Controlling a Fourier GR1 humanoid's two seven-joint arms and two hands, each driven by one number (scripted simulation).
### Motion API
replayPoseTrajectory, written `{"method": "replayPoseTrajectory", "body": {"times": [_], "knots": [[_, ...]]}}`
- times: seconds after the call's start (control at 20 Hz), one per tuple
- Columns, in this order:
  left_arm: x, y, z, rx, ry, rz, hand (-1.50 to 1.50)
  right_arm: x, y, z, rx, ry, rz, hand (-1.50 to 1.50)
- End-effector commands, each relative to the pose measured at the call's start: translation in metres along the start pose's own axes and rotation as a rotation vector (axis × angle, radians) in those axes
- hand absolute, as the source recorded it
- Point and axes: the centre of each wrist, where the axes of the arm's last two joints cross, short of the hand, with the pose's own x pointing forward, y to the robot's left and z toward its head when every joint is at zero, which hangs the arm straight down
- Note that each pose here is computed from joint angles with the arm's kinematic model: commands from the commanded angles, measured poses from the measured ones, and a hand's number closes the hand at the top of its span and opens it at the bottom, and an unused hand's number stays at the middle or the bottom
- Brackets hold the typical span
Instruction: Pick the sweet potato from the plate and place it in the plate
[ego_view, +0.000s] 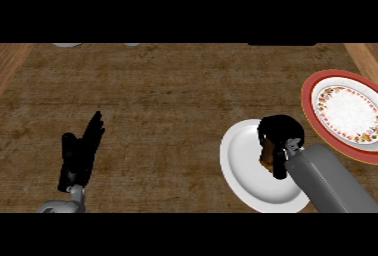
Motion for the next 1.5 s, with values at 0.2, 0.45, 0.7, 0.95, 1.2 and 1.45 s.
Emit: {"method": "replayPoseTrajectory", "body": {"times": [0.2,0.45,0.7,0.95,1.2,1.45], "knots": [[-0.013,0.016,-0.001,0.024,0.005,0.008,0.0,-0.045,-0.005,0.01,-0.391,-0.135,-0.33,1.5],[-0.007,0.002,-0.002,0.009,-0.006,0.005,0.0,-0.086,-0.023,0.019,-0.682,-0.078,-0.425,1.5],[-0.001,0.01,0.002,0.018,0.005,0.0,0.0,-0.09,-0.03,0.041,-0.86,-0.11,-0.497,1.5],[-0.011,0.004,0.016,0.012,0.004,-0.007,0.0,-0.11,-0.041,0.076,-1.117,0.03,-0.524,1.5],[-0.001,0.006,0.004,0.007,0.011,-0.013,0.0,-0.146,-0.053,0.084,-1.132,0.164,-0.626,1.5],[0.015,-0.001,-0.002,0.008,0.013,-0.001,0.0,-0.183,-0.038,0.075,-1.092,0.219,-0.661,1.5]]}}
